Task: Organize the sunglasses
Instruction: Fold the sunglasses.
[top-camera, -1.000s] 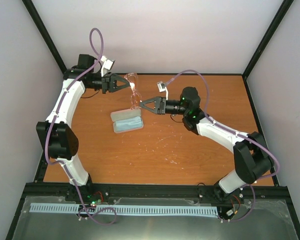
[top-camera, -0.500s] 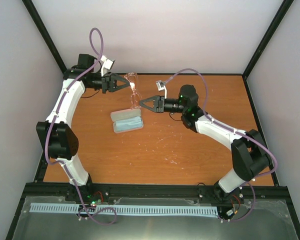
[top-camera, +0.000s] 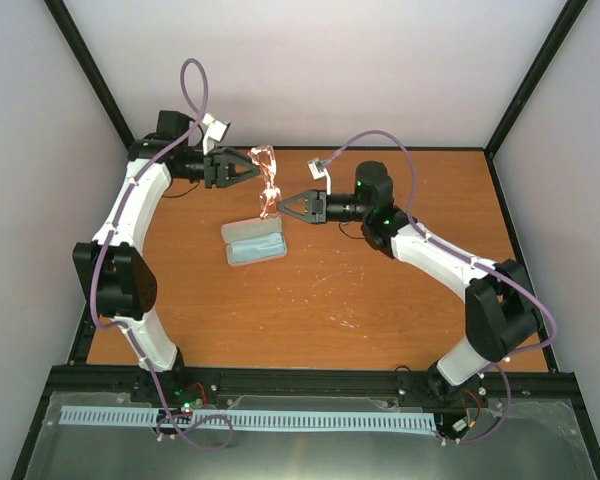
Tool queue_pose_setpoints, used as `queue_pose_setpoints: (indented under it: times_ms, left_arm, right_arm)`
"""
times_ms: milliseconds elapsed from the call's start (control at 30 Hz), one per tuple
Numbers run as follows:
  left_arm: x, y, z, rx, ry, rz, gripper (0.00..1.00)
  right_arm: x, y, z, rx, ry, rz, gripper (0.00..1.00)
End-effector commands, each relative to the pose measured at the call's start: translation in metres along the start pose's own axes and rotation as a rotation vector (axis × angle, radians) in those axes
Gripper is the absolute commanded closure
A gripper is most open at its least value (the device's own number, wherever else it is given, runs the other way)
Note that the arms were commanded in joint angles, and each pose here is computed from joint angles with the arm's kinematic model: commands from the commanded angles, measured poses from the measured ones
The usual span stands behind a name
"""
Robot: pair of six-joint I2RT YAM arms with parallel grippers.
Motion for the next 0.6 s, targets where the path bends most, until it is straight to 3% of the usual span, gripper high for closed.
queue_pose_setpoints:
  times_ms: [0,67,200,333,400,567]
  left_arm:
    - [0.030,-0.010,-0.066,-0.348,0.046,-0.176,0.57]
    - [0.027,-0.009,-0.060,-0.304,0.036,-0.160,0.26]
    - [0.017,-0.018,-0.039,-0.152,0.052,-0.136,0.16]
    - [-0.006,-0.036,-0.008,0.061,0.080,-0.067,0.16]
    - [-0.021,-0.049,0.012,0.164,0.079,0.001,0.18]
    - [-0.028,-0.092,0.035,0.310,0.094,0.020,0.25]
  right_arm:
    - [0.004,-0.008,0.010,-0.056,-0.046,0.030,0.97]
    - [0.003,-0.011,0.009,-0.100,-0.057,0.063,0.97]
    - [-0.001,-0.030,0.004,-0.211,-0.061,0.145,0.97]
    - [0.001,-0.057,0.000,-0.316,-0.067,0.205,0.97]
    - [-0.007,-0.064,-0.011,-0.392,-0.068,0.302,0.97]
    - [-0.020,-0.077,-0.049,-0.584,-0.117,0.535,0.97]
Point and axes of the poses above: each gripper's point midway between its finger pads, its own y axis out along the fingers, its own z axis along the line the jaws close on, x = y × z, the point moved 2 cm from there along -y, back along the fingers, and after that the axes turned 4 degrees about y, right-handed, at the moved point
